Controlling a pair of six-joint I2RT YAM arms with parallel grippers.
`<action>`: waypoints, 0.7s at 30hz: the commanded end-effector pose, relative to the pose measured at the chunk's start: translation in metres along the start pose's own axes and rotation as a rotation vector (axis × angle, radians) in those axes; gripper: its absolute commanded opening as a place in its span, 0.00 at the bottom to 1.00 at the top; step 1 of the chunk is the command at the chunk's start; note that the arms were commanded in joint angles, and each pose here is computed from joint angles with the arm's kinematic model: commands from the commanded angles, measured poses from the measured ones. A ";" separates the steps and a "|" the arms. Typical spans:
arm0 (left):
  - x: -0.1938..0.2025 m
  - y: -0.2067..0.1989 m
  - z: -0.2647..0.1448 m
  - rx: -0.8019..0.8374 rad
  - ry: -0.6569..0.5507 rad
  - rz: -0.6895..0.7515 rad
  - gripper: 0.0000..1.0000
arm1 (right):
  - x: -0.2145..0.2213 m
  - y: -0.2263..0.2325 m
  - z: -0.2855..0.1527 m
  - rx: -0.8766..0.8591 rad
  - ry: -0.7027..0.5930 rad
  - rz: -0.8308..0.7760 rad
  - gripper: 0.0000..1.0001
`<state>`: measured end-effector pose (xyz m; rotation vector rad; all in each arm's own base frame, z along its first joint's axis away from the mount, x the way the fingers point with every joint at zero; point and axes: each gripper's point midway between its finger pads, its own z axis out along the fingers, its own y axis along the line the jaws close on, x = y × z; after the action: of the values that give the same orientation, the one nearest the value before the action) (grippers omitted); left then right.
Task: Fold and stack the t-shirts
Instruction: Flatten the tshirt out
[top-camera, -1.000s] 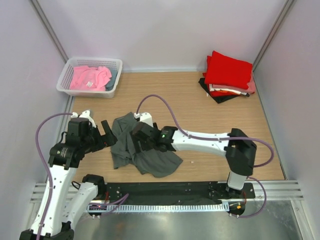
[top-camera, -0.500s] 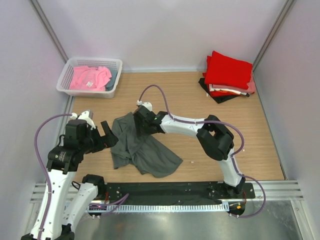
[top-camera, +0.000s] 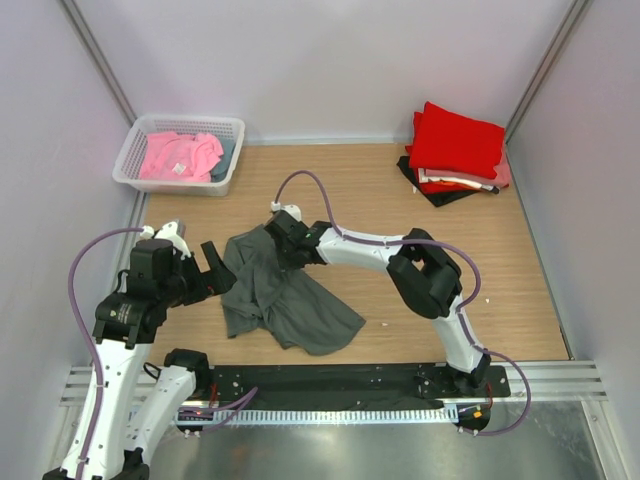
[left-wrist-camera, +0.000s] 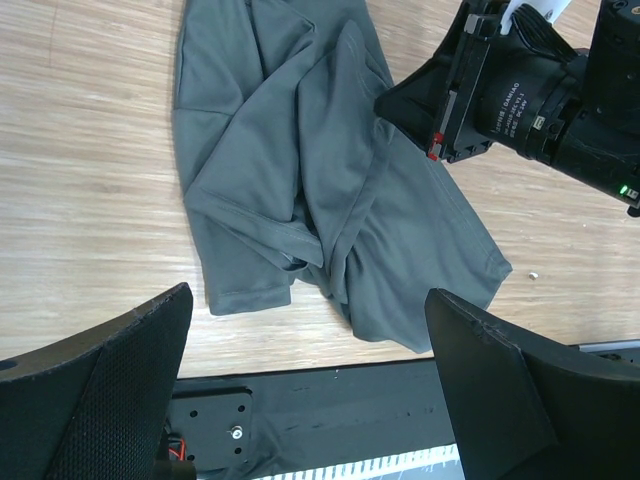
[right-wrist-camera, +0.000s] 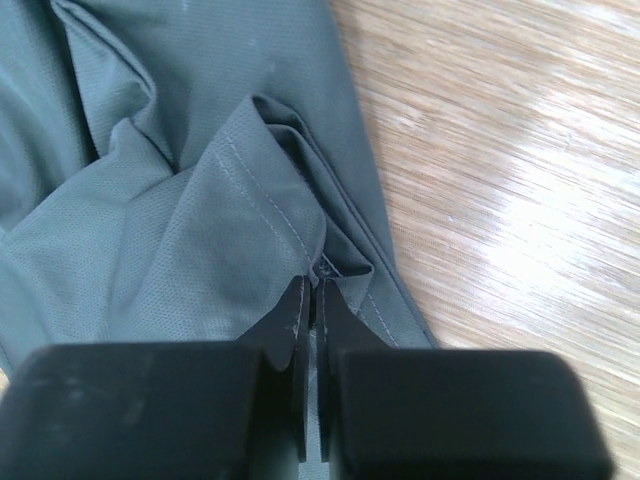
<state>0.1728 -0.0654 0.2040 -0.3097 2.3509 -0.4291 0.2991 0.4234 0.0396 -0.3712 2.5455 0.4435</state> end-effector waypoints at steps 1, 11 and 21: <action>-0.005 -0.005 0.000 0.032 -0.025 0.013 0.99 | -0.019 0.002 -0.010 0.002 -0.039 -0.003 0.01; -0.005 -0.005 0.000 0.031 -0.025 0.011 0.98 | -0.167 0.007 -0.173 0.024 -0.371 0.003 0.01; -0.002 -0.012 0.000 0.074 -0.007 0.016 0.93 | -0.125 -0.150 -0.350 0.347 -0.614 0.295 0.02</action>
<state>0.1720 -0.0666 0.2046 -0.3068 2.3469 -0.4395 0.3211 0.2354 0.3920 0.1226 1.9525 0.3971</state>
